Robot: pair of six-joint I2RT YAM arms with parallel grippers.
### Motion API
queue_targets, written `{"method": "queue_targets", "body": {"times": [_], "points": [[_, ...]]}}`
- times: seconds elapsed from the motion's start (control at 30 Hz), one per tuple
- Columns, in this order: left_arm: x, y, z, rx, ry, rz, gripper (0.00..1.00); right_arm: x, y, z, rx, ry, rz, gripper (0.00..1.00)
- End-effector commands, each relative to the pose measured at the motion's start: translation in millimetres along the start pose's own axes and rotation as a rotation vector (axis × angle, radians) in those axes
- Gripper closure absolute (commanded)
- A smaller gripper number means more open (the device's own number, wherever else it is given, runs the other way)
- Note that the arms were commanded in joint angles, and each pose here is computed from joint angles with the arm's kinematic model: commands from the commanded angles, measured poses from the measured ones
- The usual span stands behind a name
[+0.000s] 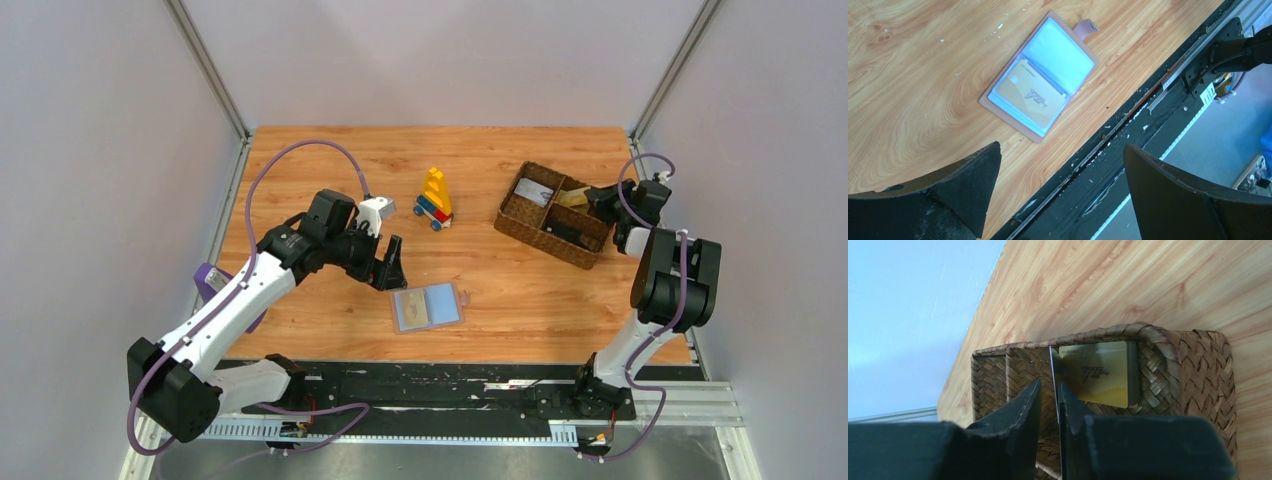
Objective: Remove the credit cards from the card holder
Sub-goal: Place the credit card in the storage box.
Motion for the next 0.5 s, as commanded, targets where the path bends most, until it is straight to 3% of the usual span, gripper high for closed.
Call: {"method": "queue_targets", "body": {"times": [0.0,0.47], "points": [[-0.5,2.7,-1.5,-0.014,-0.001,0.037,0.0,0.7,3.2,5.3,-0.028,0.009,0.0,0.79],[0.3,2.9,-1.5,-0.014,0.005,0.037,0.0,-4.4,1.8,11.2,0.031,-0.047,-0.045,0.71]]}}
Point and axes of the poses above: each gripper's point midway between its finger pads, its own z axis out along the fingers, its own x axis along the line the jaws close on, y = z × x, the point moved 4 cm from there along -z, back along the fingers
